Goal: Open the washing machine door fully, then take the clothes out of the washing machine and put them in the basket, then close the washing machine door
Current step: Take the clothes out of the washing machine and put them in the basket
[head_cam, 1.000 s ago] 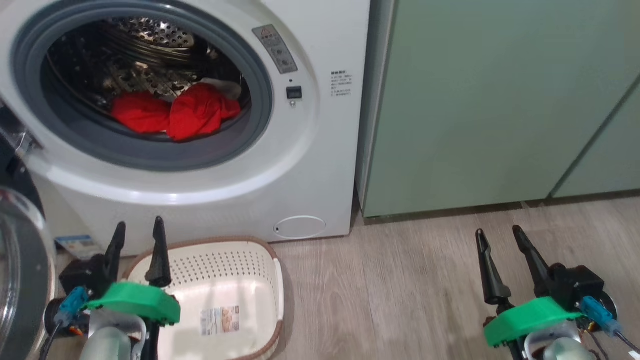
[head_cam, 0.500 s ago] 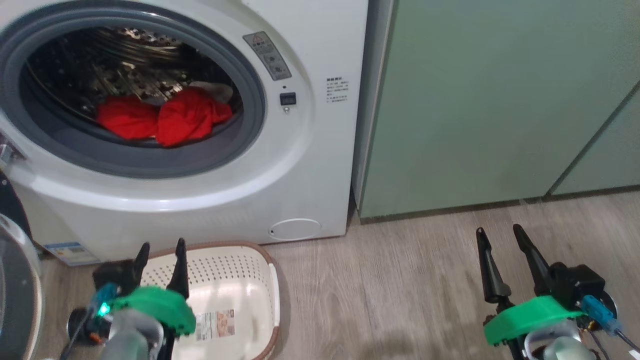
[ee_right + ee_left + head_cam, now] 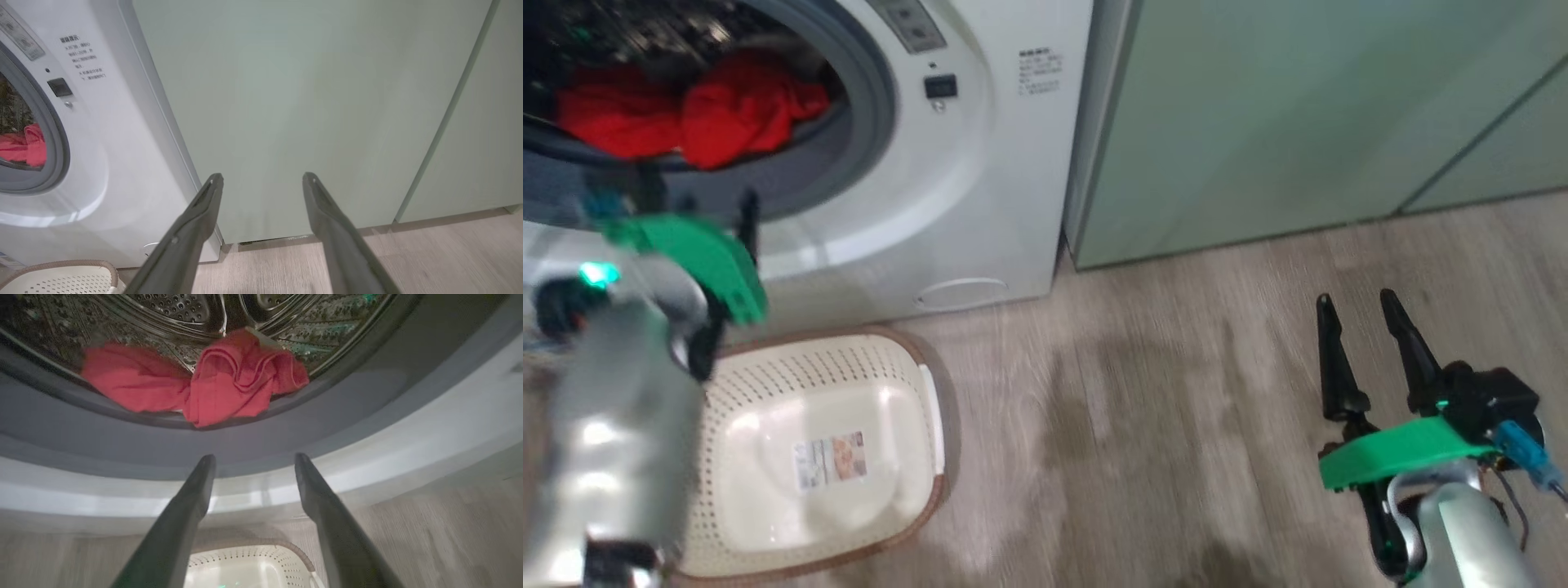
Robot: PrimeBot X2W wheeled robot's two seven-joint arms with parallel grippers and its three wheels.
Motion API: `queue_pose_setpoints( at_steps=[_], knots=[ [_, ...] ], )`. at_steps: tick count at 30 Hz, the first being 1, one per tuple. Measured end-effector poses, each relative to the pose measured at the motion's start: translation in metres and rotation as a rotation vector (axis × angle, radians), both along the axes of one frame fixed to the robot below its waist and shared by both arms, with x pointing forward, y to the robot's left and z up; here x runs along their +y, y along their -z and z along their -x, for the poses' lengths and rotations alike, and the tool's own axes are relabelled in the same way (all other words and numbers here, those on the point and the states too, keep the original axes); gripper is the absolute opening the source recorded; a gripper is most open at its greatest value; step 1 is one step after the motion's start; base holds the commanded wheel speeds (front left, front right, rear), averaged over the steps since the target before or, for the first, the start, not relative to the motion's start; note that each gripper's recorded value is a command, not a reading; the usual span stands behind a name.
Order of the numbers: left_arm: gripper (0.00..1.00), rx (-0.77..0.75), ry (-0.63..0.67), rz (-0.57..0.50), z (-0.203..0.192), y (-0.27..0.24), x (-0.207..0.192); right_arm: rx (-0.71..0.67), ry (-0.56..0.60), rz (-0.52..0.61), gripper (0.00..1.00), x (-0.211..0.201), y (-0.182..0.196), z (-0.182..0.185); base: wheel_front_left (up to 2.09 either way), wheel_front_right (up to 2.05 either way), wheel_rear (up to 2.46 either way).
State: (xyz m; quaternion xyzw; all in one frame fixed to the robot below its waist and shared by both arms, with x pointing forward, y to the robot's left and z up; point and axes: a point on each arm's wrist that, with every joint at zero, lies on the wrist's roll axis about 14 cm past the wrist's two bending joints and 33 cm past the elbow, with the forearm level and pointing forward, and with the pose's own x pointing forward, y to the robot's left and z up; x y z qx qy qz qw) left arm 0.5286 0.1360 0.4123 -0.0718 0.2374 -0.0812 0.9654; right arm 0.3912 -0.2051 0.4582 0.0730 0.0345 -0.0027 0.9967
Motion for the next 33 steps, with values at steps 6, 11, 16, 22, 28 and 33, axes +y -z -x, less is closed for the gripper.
queue_pose_setpoints(
  at_steps=[6,11,16,22,28,33],
  knots=[
    [1.0,0.021,0.039,-0.007,-0.057,-0.011,-0.017,0.03,0.021,0.002,1.0,-0.005,0.012,-0.013,0.0,0.0,0.0],
    [1.0,0.039,0.034,-0.04,-0.092,-0.005,-0.014,0.046,0.029,0.019,1.0,-0.011,0.02,-0.023,0.0,0.0,0.0],
    [1.0,0.05,0.057,-0.081,-0.116,0.007,-0.023,0.07,0.044,0.029,1.0,-0.017,0.029,-0.028,0.0,0.0,0.0],
    [1.0,0.141,0.093,-0.114,-0.126,0.04,-0.034,0.095,0.04,0.042,1.0,-0.018,0.04,-0.035,0.0,0.0,0.0],
    [1.0,0.265,0.104,-0.194,-0.122,0.075,-0.029,0.115,0.057,0.053,1.0,-0.025,0.046,-0.034,0.0,0.0,0.0],
    [0.0,0.293,0.097,-0.193,-0.125,0.081,-0.026,0.127,0.062,0.054,1.0,-0.027,0.051,-0.034,0.0,0.0,0.0]
  ],
)
